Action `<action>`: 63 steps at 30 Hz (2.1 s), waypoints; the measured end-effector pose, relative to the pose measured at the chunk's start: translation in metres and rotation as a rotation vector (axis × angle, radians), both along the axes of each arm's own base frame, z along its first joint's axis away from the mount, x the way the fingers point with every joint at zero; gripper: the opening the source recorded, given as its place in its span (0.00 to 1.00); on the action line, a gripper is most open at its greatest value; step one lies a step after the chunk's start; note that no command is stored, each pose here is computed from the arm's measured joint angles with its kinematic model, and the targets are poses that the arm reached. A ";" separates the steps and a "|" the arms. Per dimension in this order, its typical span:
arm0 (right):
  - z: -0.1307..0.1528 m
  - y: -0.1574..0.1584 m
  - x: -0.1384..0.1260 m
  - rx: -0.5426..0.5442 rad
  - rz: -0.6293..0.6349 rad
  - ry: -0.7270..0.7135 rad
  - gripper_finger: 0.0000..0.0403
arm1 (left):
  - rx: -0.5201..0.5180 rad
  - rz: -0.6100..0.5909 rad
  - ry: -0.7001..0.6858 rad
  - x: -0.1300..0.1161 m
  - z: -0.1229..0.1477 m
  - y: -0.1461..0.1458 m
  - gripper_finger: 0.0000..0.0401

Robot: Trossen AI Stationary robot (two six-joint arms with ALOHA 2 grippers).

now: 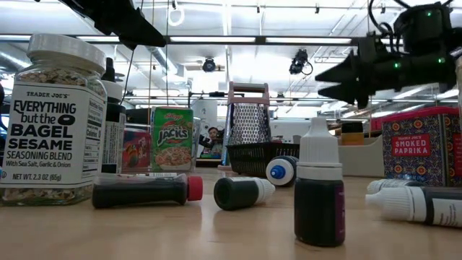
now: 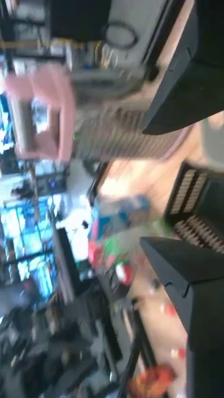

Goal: Pick & Place Kitchen Items
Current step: Put the white seasoning bottle into the gray bin

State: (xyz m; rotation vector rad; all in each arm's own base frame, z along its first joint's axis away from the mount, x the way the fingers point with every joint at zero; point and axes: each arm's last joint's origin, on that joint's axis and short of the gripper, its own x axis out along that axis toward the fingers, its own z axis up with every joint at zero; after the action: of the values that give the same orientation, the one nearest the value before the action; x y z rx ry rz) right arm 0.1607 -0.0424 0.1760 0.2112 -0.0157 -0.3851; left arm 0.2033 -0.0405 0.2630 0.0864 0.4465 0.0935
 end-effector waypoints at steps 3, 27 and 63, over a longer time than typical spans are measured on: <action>0.017 0.008 0.010 -0.029 0.062 -0.028 0.72 | -0.004 -0.004 0.001 0.000 0.000 0.000 0.22; 0.071 0.068 0.048 -0.136 0.435 0.086 0.71 | -0.126 -0.341 0.006 -0.020 0.008 -0.059 0.40; 0.032 0.077 0.083 -0.108 0.472 0.170 0.71 | -0.229 -0.172 0.099 0.005 -0.057 -0.133 0.51</action>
State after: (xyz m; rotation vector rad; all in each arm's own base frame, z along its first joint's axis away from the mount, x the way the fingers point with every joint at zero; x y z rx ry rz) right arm 0.2441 0.0342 0.2079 0.0701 0.1780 0.0690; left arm 0.2080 -0.1736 0.2062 -0.0958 0.5443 -0.1312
